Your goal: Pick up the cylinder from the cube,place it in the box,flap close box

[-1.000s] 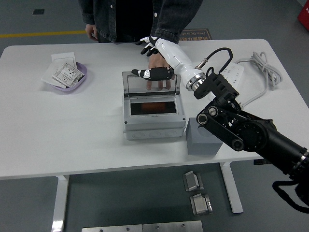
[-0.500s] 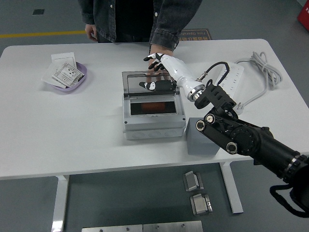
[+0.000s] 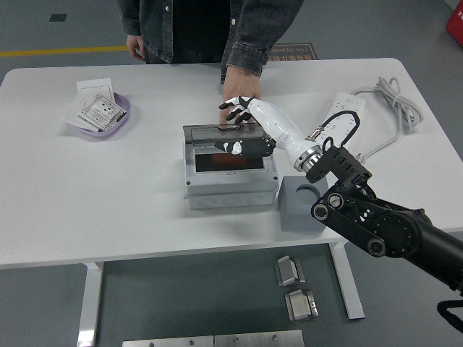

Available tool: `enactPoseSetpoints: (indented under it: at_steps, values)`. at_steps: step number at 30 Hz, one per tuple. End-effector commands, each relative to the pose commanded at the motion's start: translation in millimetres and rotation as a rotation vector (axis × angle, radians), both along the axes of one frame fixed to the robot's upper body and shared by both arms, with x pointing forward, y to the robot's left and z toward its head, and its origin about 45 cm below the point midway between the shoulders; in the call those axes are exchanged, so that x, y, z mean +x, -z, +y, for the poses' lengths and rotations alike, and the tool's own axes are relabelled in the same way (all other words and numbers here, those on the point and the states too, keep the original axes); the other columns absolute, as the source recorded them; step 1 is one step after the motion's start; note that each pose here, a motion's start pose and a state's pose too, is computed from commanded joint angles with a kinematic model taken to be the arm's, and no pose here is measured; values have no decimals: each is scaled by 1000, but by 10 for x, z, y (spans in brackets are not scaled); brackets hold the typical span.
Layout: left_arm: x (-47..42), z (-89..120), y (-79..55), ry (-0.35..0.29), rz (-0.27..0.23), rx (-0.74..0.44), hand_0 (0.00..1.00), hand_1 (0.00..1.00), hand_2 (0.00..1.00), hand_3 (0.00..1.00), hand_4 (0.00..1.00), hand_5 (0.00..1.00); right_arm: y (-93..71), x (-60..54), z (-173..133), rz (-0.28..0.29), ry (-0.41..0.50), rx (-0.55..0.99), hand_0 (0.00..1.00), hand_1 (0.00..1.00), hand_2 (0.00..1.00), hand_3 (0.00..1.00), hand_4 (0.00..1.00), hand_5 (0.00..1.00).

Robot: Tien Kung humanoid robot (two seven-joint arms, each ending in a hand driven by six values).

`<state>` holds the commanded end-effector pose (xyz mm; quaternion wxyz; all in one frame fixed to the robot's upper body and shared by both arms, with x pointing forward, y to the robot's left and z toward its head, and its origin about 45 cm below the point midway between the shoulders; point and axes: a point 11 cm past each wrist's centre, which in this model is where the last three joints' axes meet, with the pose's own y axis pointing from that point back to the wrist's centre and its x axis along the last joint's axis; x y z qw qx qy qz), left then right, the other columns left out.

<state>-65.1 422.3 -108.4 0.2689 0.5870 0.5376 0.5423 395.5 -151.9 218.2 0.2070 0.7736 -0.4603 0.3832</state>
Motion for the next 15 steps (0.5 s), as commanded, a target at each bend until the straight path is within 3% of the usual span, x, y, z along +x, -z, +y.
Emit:
enactPoseSetpoints:
  at_steps: [8,15]
  values:
    - [-8,-9,3,-3,-2,-1,642,650,564,666,691,336,136,-249,8,52,-21,65,598,542,620,731,887,351]
    - [-15,-16,5,-4,-1,-2,641,650,564,666,691,337,162,-335,-45,62,-15,87,596,539,627,732,884,354]
